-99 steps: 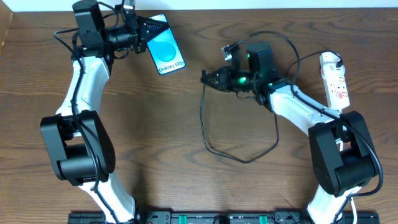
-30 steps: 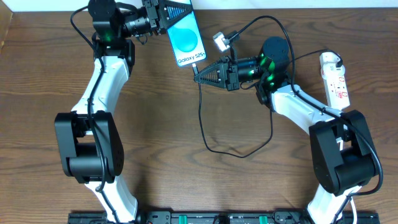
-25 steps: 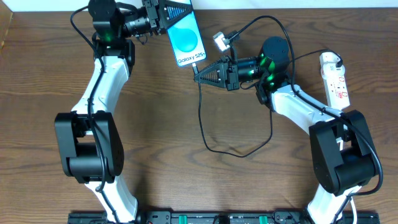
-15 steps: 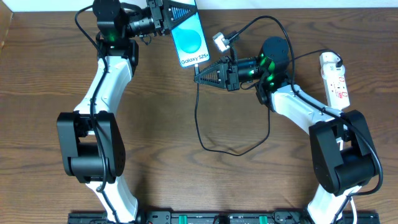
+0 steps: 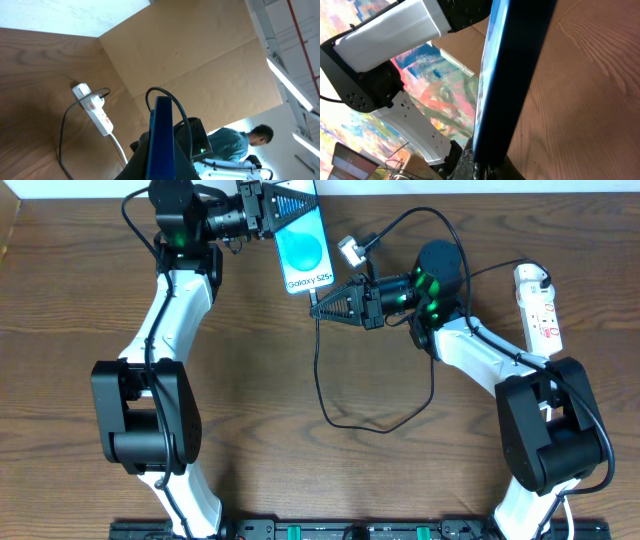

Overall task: Plug charger to phone and switch on socket
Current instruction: 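Push the cable plug into the phone's bottom port with the right gripper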

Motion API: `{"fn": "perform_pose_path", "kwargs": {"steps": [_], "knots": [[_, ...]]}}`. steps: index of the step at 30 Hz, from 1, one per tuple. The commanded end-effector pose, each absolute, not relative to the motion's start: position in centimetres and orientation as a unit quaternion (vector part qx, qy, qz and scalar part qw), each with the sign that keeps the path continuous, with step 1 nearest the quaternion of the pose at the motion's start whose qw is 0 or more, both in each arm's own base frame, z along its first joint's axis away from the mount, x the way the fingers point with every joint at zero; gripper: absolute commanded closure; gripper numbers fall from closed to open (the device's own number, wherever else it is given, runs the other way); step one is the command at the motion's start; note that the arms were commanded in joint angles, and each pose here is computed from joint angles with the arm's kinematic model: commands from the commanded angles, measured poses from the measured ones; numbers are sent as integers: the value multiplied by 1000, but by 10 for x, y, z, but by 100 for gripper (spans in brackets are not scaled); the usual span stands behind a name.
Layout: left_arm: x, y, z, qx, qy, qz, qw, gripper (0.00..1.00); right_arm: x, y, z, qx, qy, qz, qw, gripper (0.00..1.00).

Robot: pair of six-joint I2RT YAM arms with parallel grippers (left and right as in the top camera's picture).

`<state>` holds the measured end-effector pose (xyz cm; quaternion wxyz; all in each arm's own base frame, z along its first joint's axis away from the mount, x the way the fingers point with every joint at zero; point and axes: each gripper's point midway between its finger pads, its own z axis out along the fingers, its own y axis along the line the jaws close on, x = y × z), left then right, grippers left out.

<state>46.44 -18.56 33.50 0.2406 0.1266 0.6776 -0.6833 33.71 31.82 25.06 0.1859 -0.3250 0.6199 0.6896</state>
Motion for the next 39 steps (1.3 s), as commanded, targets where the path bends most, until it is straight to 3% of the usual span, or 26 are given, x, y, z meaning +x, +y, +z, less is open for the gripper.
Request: {"fn": "perform_pose_path", "kwargs": {"steps": [1,29,30,32,33,34,39], "knots": [[446,-191,344,185,671,-680,233,92,350,319,257,-306,625,685,218,99],[439,-190,341,203,671,-679,218,93,359,320,259,-295,627,679,243,98],[439,-190,341,204,670,-679,220,92,358,320,258,-296,627,679,241,85],[440,-187,341,207,669,-676,228,93,354,320,258,-304,624,681,234,48],[442,-184,341,205,670,-675,230,93,351,319,257,-315,620,681,230,8],[443,-180,341,202,671,-674,233,93,345,318,257,-335,611,680,228,1],[451,-159,341,187,676,-669,248,93,316,310,265,-437,550,673,231,1]]}}
